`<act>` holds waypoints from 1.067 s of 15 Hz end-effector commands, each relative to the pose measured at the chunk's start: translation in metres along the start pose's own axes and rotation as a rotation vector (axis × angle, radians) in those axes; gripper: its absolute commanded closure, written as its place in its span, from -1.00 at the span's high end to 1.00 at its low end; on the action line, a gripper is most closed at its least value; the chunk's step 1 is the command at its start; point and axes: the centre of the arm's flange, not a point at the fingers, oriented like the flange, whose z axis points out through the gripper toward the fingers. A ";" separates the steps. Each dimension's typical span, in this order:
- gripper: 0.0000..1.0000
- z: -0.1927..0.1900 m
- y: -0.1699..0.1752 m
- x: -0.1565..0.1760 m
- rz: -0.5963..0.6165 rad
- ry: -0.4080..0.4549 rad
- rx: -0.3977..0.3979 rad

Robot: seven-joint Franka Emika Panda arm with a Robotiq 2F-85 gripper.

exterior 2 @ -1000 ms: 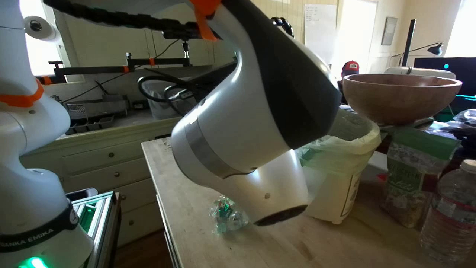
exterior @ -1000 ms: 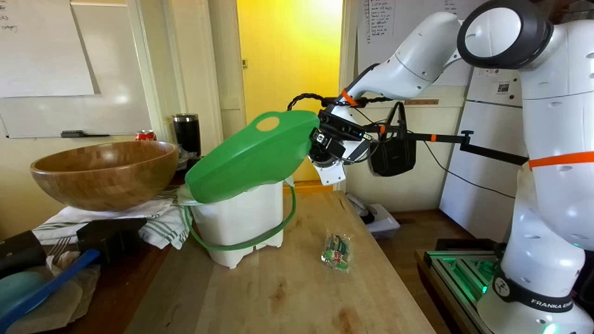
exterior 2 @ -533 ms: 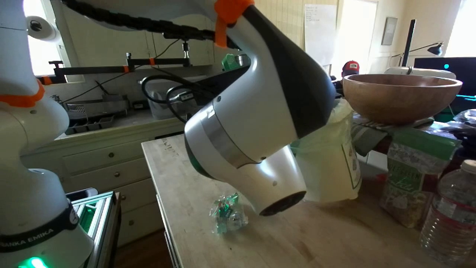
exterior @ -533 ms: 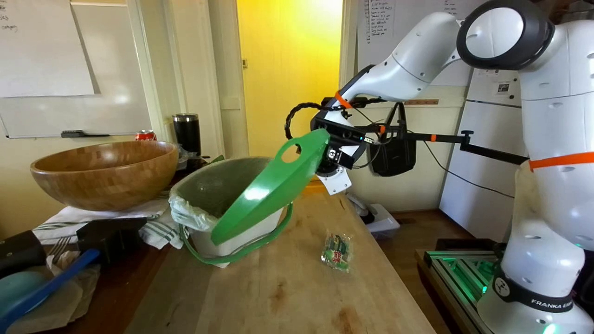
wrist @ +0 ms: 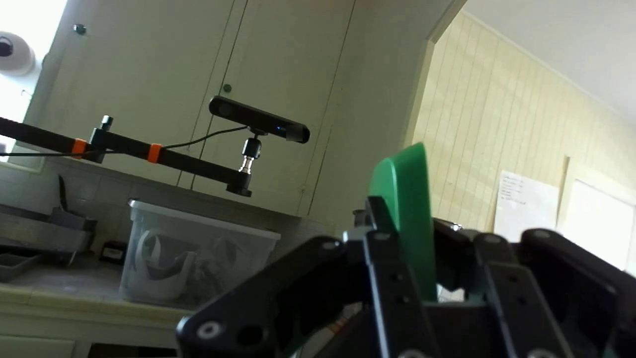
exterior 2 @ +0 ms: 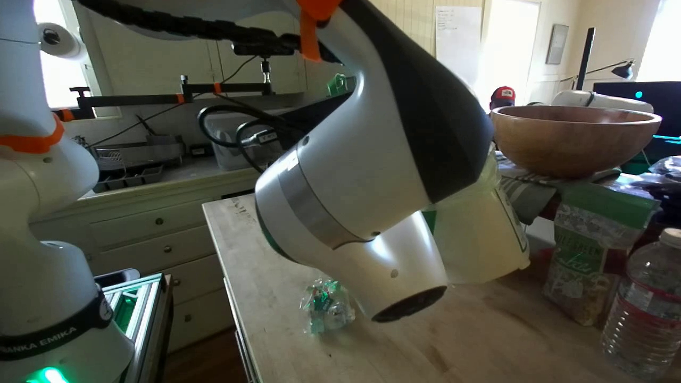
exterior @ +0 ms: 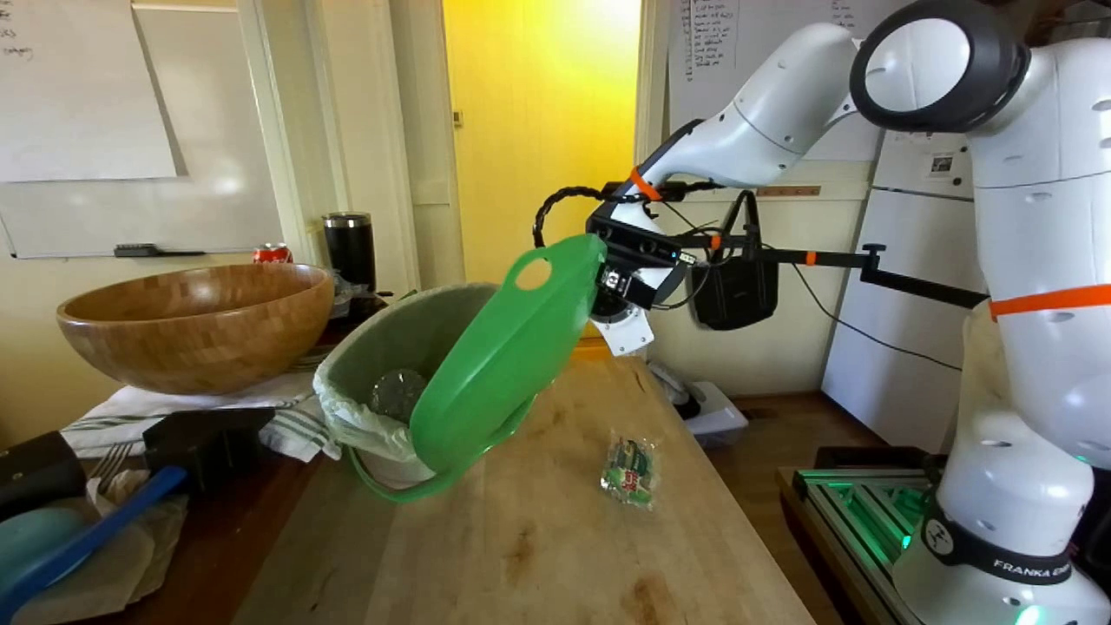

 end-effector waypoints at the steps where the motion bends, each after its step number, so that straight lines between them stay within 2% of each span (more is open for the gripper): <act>1: -0.96 -0.015 -0.014 -0.009 -0.026 0.023 0.107; 7: -0.96 -0.026 -0.022 -0.011 0.000 -0.034 0.189; 8: -0.91 -0.027 -0.023 -0.011 0.003 -0.036 0.196; 9: -0.53 -0.028 -0.025 -0.011 0.006 -0.039 0.204; 10: -0.96 -0.029 -0.026 -0.011 0.006 -0.037 0.212; 11: -0.91 -0.031 -0.028 -0.011 0.003 -0.040 0.222; 13: -0.98 -0.034 -0.029 -0.011 0.009 -0.043 0.238; 15: -0.96 -0.038 -0.030 -0.010 0.013 -0.037 0.251; 16: -0.42 -0.039 -0.030 -0.010 0.013 -0.036 0.255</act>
